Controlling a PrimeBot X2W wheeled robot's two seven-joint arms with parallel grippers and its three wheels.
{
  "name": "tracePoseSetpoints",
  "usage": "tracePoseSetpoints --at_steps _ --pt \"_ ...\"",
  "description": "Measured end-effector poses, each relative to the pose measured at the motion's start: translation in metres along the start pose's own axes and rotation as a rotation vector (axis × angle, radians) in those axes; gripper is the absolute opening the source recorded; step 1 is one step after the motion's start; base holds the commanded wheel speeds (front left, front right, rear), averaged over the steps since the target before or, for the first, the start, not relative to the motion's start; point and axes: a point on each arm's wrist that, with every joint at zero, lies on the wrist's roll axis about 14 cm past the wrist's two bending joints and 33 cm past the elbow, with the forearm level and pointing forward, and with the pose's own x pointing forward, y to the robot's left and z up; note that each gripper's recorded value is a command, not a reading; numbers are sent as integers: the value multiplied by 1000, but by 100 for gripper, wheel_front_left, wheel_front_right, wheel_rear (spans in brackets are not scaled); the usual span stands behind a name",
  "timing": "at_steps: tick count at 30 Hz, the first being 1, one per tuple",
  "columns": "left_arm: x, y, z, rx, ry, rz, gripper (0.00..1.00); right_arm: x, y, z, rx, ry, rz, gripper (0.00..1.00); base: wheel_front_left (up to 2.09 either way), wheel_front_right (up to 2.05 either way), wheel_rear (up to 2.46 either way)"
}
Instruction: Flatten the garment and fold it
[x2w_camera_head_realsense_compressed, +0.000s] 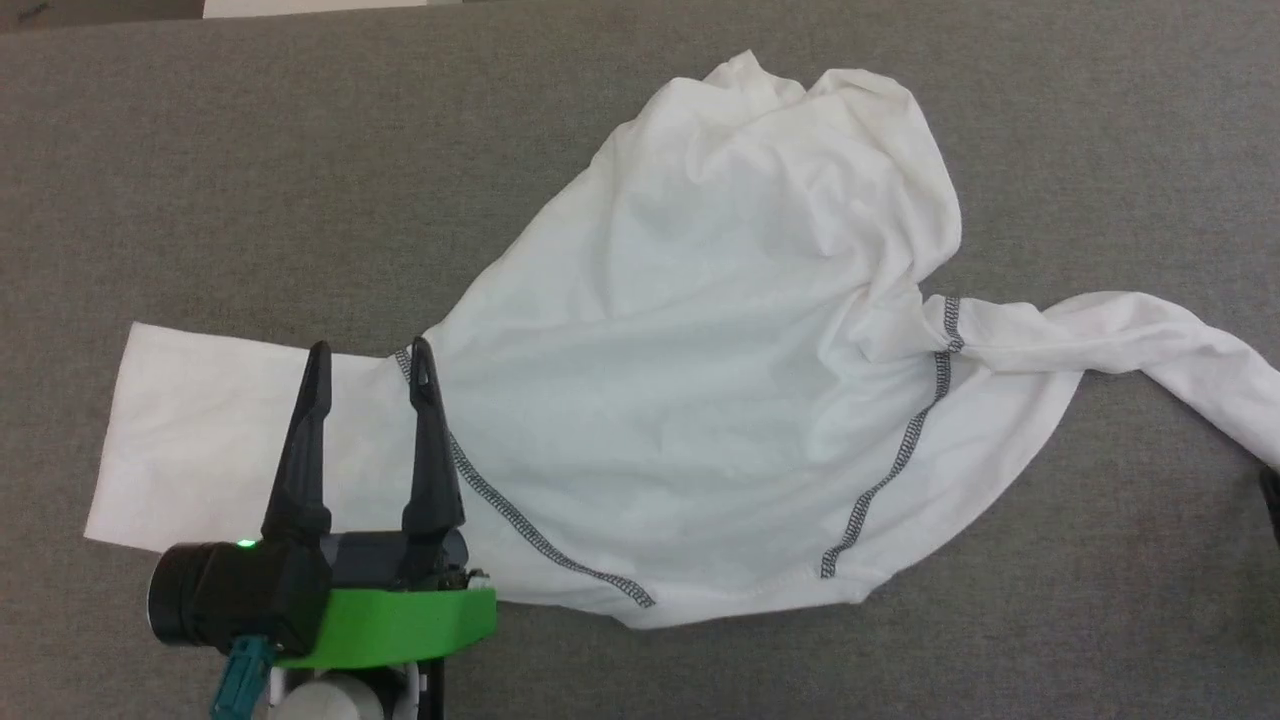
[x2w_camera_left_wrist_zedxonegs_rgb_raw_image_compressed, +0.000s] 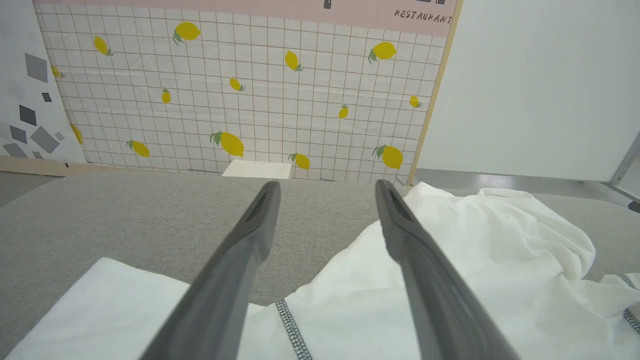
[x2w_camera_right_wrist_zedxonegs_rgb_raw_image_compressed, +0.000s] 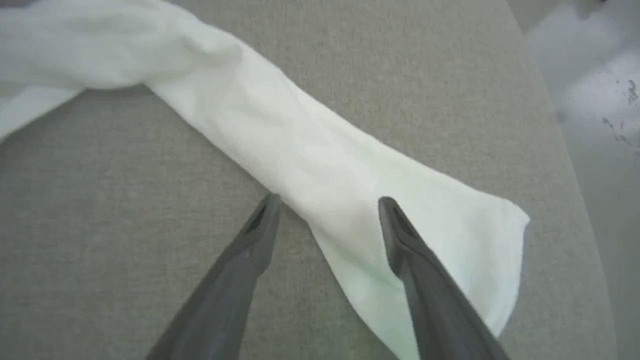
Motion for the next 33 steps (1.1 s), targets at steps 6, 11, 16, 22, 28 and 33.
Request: tracePoseSetpoints --at_steps 6,11,16,22,28,33 --pt "-1 4 -3 10 11 9 100 21 7 5 -8 12 23 0 0 0 0" --pt "-1 6 -8 19 24 15 100 33 10 67 -60 -131 50 0 0 0 0" --pt "1 3 -11 15 28 7 100 36 -6 148 -201 -279 12 0 0 0 0" --pt "2 8 -18 19 44 23 100 53 -13 201 -285 -376 -41 0 0 0 0" --pt "4 11 -27 24 68 35 100 95 -6 177 -272 -284 -46 100 0 0 0" --pt "7 8 -33 22 80 20 100 115 11 158 -257 -262 -10 100 0 0 0"
